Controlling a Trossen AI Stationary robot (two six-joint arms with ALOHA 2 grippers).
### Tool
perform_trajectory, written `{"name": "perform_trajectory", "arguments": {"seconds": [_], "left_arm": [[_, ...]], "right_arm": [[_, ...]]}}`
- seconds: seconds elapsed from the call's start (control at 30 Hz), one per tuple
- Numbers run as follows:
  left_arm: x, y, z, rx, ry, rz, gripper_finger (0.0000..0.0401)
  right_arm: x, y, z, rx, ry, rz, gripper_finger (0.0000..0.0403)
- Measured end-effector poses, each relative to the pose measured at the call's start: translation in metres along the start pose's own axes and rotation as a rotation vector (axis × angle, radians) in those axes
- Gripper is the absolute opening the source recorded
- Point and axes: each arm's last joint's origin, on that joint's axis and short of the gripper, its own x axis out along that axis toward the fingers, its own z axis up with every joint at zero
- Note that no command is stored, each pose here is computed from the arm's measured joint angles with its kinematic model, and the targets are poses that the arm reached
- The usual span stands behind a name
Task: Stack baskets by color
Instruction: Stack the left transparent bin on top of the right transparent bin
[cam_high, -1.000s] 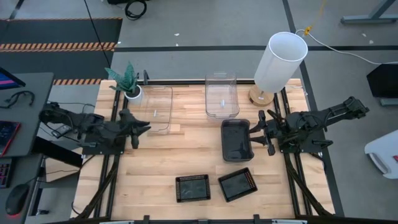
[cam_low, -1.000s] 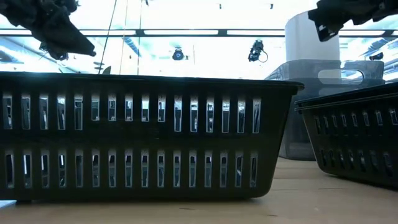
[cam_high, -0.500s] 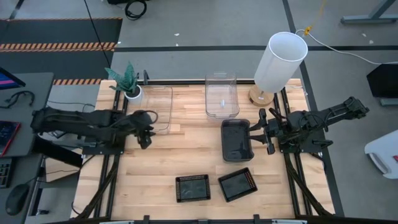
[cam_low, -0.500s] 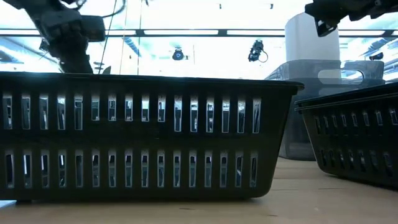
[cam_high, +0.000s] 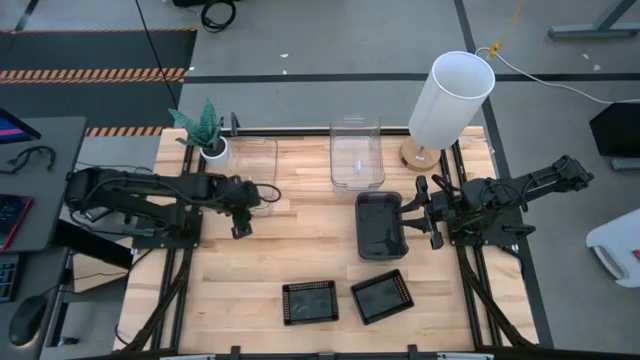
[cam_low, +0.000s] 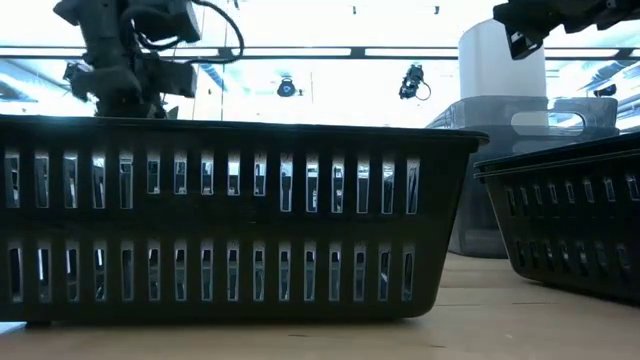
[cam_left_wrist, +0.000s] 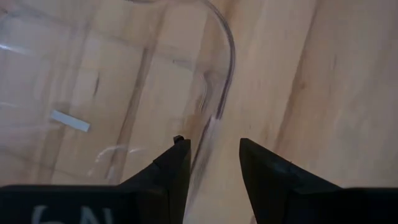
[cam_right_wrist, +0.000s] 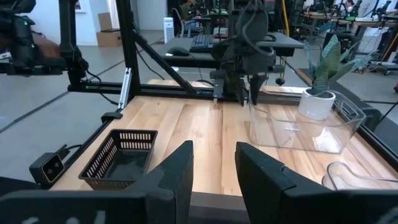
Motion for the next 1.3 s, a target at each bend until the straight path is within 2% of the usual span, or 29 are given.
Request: {"name": "perform_trajectory", "arguments": {"seconds": [0.27,0.43,0.57,0.7,0.77,0.87,1.0,1.13,1.3], "left_arm": [[0.026,-0.004,0.004,0.108,0.12,0.033,0.0142],[0.038,-0.006,0.004,0.135,0.182,0.039,0.0132],[0.041,-0.006,0.003,0.153,0.2,0.043,0.0094],[0.041,-0.005,0.004,0.167,0.197,0.064,0.0023],[0.041,-0.006,0.004,0.169,0.188,0.063,0.0011],[0.039,-0.008,0.009,0.153,0.159,0.052,0.0008],[0.023,-0.014,0.03,0.127,0.073,0.032,0.0006],[-0.002,-0.018,0.057,0.12,-0.048,0.011,0.0005],[-0.037,-0.017,0.09,0.095,-0.203,0.054,0.0005]], "right_arm": [[0.0,0.0,0.0,0.0,0.003,0.0,0.0125],[0.0,0.0,-0.001,-0.005,0.006,0.001,0.0125],[0.0,0.0,-0.001,-0.006,0.011,0.002,0.0125],[0.0,0.0,-0.001,-0.007,0.011,0.003,0.0125],[0.0,0.0,-0.001,-0.007,0.011,0.003,0.0125],[0.0,0.0,-0.001,-0.007,0.011,0.003,0.0125],[0.0,0.0,-0.001,-0.006,0.011,0.002,0.0125],[0.0,0.0,-0.001,0.002,0.011,0.002,0.0125],[0.001,0.0,-0.001,0.024,0.015,0.002,0.0125]]}}
